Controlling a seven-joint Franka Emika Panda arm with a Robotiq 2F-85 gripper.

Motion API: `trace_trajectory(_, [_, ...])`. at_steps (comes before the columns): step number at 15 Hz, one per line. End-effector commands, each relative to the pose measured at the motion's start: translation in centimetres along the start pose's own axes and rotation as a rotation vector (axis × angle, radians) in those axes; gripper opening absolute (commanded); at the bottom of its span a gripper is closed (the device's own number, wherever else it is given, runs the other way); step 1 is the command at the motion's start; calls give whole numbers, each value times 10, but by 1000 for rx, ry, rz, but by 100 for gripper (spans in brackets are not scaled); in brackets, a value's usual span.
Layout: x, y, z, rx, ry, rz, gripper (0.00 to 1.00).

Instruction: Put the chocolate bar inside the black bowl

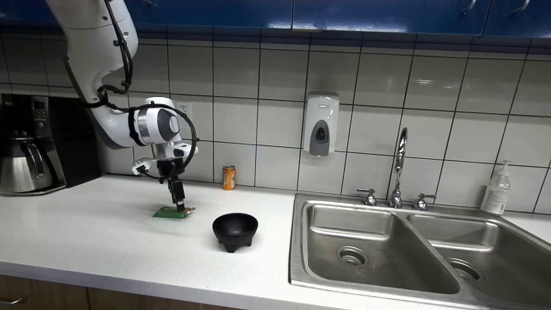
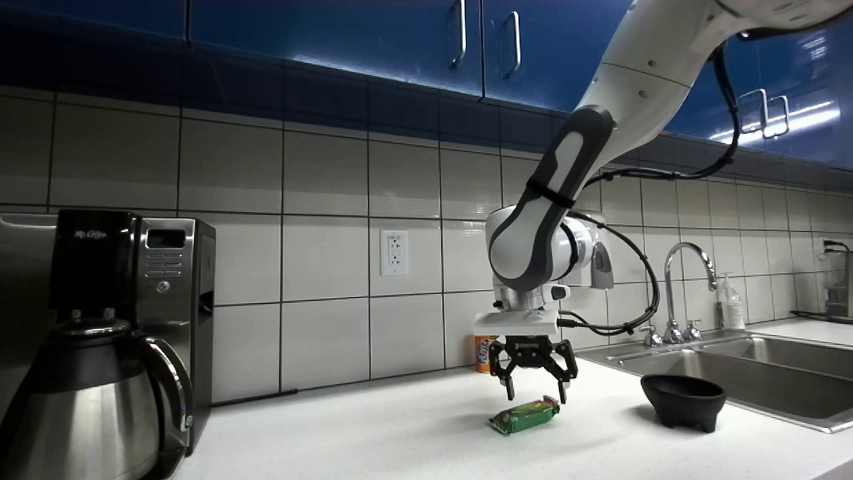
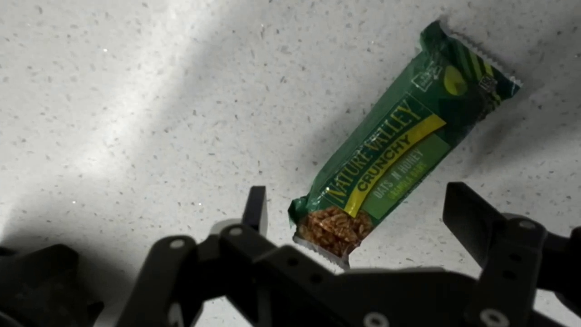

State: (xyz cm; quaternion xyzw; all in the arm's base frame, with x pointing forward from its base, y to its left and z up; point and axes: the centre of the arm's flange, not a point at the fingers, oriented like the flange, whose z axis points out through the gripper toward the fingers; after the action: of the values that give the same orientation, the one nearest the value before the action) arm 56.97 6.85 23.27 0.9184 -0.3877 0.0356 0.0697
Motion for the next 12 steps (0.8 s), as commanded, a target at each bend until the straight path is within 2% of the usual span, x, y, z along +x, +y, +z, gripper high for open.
trace_trajectory(1, [1,-13,1,25,-9,62,100])
trace_trajectory(6, [-2,-11,0,20,-51,132,100])
trace_trajectory(8, [-4,-7,3,24,-48,94,100])
trace_trajectory(12, [-2,-5,3,22,-47,106,100])
